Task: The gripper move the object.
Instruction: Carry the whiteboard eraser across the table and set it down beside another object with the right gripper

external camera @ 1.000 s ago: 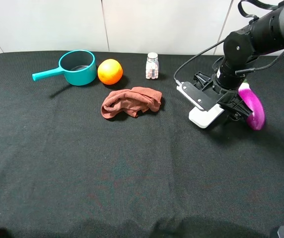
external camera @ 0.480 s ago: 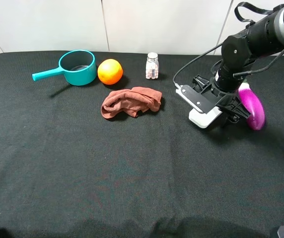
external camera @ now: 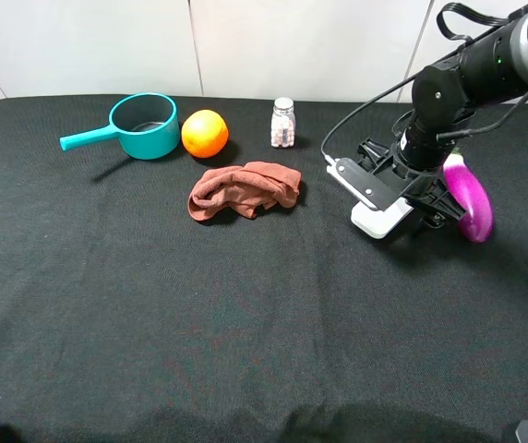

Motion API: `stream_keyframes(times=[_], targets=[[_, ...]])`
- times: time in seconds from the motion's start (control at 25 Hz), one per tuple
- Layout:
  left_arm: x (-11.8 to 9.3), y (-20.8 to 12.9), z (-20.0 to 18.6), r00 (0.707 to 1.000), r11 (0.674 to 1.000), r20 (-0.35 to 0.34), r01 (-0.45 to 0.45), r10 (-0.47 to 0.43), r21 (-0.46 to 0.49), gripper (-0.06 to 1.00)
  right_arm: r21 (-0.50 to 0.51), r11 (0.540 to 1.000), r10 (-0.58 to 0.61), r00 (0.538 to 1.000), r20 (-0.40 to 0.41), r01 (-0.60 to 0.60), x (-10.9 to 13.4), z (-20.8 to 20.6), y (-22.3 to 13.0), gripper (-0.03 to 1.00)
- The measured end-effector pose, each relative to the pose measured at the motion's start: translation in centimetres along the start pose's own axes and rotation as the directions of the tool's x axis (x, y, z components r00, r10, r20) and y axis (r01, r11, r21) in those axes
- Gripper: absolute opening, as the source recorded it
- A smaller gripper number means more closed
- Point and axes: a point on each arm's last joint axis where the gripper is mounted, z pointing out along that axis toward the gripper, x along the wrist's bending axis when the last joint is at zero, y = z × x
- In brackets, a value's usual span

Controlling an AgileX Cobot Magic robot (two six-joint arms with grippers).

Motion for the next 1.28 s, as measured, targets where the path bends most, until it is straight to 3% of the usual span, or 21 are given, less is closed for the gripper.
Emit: stream_keyframes(times=[0.44, 1.16, 1.28], targets=[[0.0, 0.0, 0.0, 1.0, 1.0, 0.0, -0.001, 0.001, 0.0, 0.83, -0.006, 1.0, 0.013, 1.0, 0.0, -0.013, 0.0, 0.0, 0.06, 0.69], [0.0, 0.0, 0.0, 1.0, 1.0, 0.0, -0.001, 0.001, 0.0, 0.83, -0.005, 1.0, 0.015, 1.0, 0.011, -0.014, -0.16, -0.08, 0.02, 0.47], [0.0, 0.0, 0.0, 1.0, 1.0, 0.0, -0.001, 0.001, 0.0, 0.83, -0.005, 1.0, 0.015, 1.0, 0.01, -0.014, -0.15, -0.08, 0.02, 0.47]])
